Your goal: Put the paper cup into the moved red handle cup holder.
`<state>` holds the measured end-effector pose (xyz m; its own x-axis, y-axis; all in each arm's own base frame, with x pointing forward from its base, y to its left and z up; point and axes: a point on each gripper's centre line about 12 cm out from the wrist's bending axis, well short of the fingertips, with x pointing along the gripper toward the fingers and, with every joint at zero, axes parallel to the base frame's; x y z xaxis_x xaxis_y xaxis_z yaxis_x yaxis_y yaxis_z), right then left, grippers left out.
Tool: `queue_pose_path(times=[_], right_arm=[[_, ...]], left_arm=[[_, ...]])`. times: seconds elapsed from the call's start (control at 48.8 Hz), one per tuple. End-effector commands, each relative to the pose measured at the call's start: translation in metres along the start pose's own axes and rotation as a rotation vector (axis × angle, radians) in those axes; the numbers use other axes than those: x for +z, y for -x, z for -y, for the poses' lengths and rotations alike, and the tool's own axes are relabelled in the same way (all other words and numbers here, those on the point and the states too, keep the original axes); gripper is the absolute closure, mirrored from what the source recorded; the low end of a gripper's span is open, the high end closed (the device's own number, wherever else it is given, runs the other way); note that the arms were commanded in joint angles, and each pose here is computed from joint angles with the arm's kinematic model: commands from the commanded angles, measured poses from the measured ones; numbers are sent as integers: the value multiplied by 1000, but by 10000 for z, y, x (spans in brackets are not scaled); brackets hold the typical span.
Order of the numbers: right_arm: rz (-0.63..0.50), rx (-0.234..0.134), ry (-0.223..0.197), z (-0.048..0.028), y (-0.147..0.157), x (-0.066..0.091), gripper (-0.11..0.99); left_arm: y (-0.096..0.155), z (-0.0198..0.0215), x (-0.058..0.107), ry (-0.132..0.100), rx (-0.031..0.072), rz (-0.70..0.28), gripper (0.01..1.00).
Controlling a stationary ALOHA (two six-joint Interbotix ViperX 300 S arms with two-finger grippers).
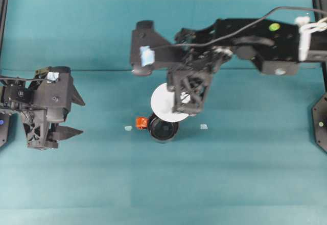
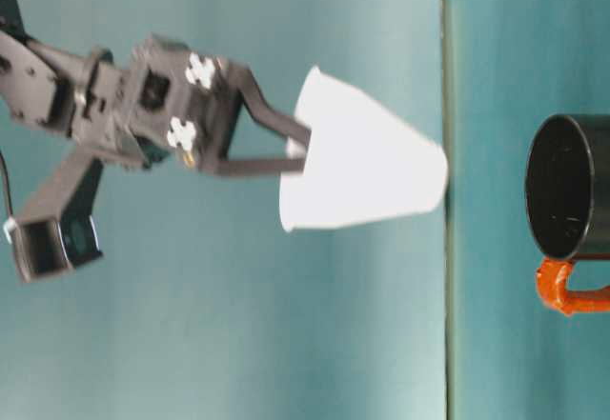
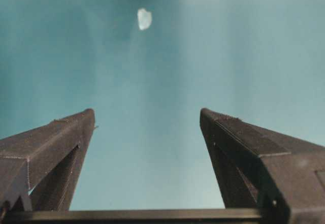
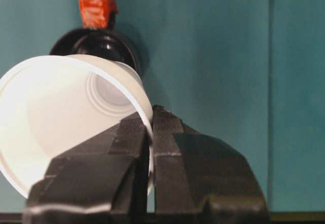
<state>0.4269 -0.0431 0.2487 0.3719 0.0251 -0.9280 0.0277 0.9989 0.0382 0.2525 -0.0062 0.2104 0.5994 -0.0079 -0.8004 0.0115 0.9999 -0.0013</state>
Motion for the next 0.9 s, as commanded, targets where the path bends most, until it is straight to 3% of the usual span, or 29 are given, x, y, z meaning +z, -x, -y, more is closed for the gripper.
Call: queue_pose_path(times=[0.0,0.123,0.287,0.43,0.881], right_arm=[[30,6,11,-68,-22,83,984],[32,10,14,-125,-156,107,984],[14,14,-11,-156,-318,104,984],[-8,17,-8,-186,-416,87,984],[-88,22,0,-208,-722,-24,984]], left_arm=[[19,3,43,-2,0,17,84],[19,3,43,-2,0,17,84],[15,3,42,-2,0,15,84],[10,3,30,-2,0,12,84],[6,3,14,-1,0,9,84]])
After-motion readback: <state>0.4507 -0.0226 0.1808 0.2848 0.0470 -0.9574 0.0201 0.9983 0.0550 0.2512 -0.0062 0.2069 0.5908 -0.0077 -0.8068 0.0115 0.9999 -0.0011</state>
